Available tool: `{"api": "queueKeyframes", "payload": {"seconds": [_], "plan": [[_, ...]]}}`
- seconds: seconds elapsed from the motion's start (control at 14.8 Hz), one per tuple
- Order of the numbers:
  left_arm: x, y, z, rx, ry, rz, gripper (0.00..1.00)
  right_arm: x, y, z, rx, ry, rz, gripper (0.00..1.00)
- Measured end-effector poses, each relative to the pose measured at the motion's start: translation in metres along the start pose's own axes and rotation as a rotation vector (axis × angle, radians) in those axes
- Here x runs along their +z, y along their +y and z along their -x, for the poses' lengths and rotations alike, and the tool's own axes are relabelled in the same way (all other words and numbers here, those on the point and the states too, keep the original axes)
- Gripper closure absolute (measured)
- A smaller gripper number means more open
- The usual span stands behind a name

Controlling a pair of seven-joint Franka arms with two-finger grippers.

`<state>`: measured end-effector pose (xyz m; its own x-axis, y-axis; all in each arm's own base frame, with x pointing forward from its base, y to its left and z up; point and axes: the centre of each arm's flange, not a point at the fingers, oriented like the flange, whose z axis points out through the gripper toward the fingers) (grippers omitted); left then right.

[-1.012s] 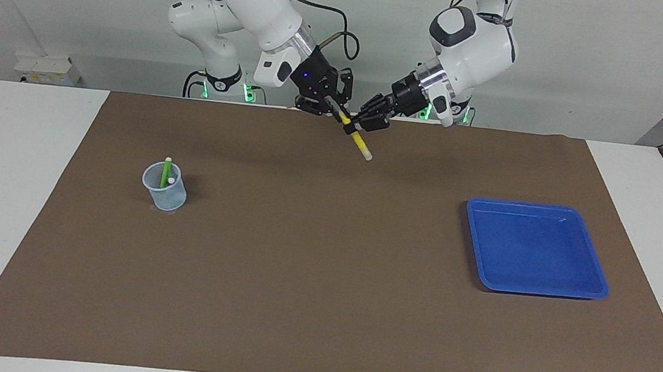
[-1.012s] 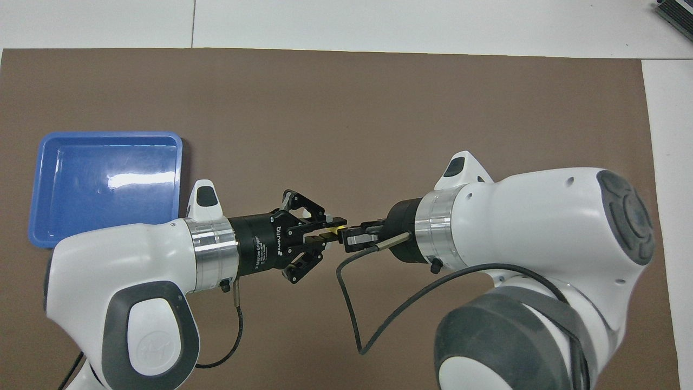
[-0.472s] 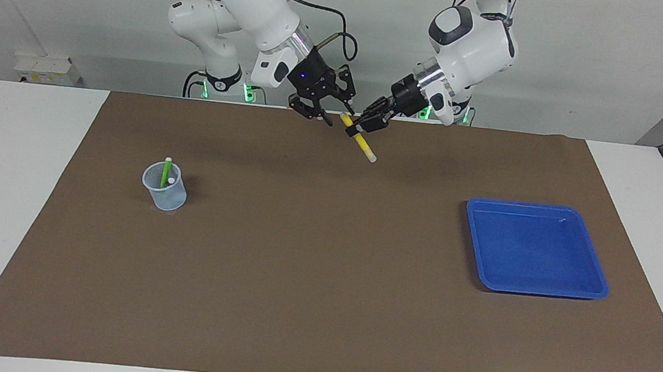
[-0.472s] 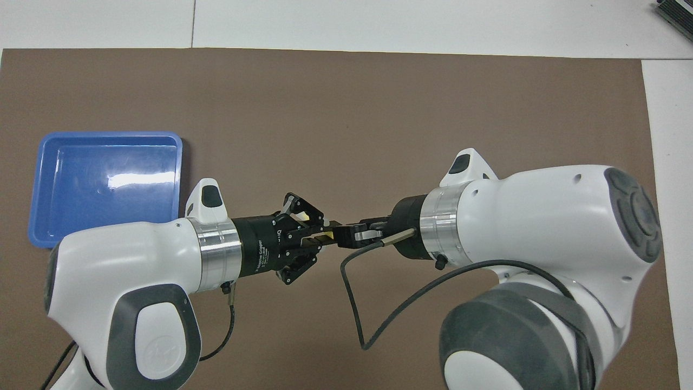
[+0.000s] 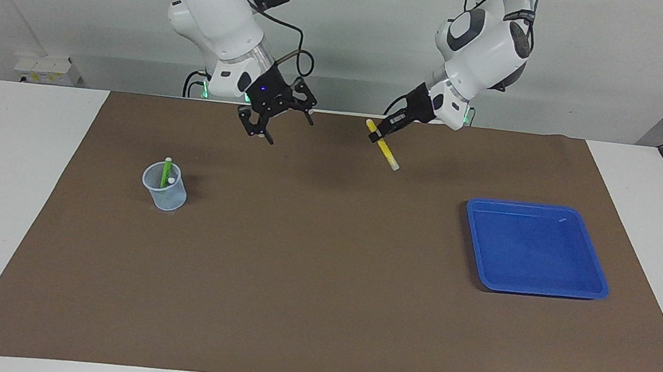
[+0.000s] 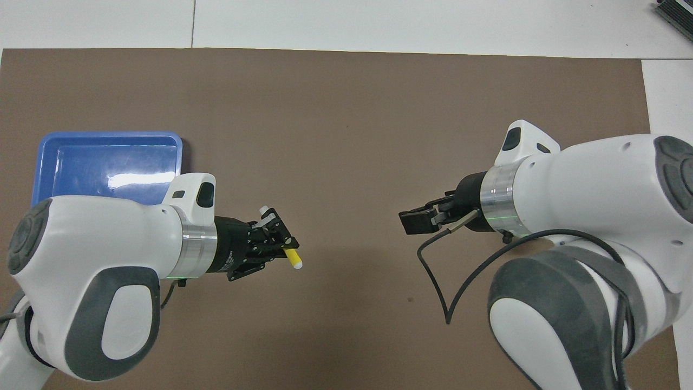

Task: Right arm passes pens to left for tray arrangement
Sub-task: 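Carry the yellow pen to the tray with the left gripper while the right gripper returns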

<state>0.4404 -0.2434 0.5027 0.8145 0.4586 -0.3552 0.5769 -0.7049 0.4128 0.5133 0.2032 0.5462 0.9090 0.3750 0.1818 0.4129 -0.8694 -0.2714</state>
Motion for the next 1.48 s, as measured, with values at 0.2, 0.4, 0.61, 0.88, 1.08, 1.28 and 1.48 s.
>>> {"api": "queueKeyframes", "payload": {"seconds": [0.2,0.4,0.61,0.88,1.08,1.28,1.48], "plan": [[-0.014,-0.021,-0.024,0.158,0.046,-0.124,0.81,0.007,0.046,0.011,-0.097,-0.039,0.074,0.0],[-0.025,-0.041,-0.045,0.308,0.08,-0.239,0.81,0.006,0.114,0.029,-0.203,-0.086,0.131,0.1],[-0.045,-0.068,-0.074,0.451,0.096,-0.33,0.81,0.024,0.168,0.05,-0.201,-0.166,0.168,0.27],[-0.065,-0.103,-0.113,0.567,0.106,-0.426,0.81,0.06,0.206,0.062,-0.149,-0.21,0.165,0.4],[-0.062,-0.122,-0.145,0.591,0.114,-0.476,0.81,0.063,0.228,0.067,-0.145,-0.232,0.208,0.49],[-0.05,-0.134,-0.176,0.595,0.145,-0.514,0.81,0.067,0.23,0.07,-0.146,-0.231,0.215,0.49],[-0.038,-0.144,-0.203,0.596,0.177,-0.525,0.81,0.079,0.236,0.079,-0.136,-0.236,0.213,0.5]]}}
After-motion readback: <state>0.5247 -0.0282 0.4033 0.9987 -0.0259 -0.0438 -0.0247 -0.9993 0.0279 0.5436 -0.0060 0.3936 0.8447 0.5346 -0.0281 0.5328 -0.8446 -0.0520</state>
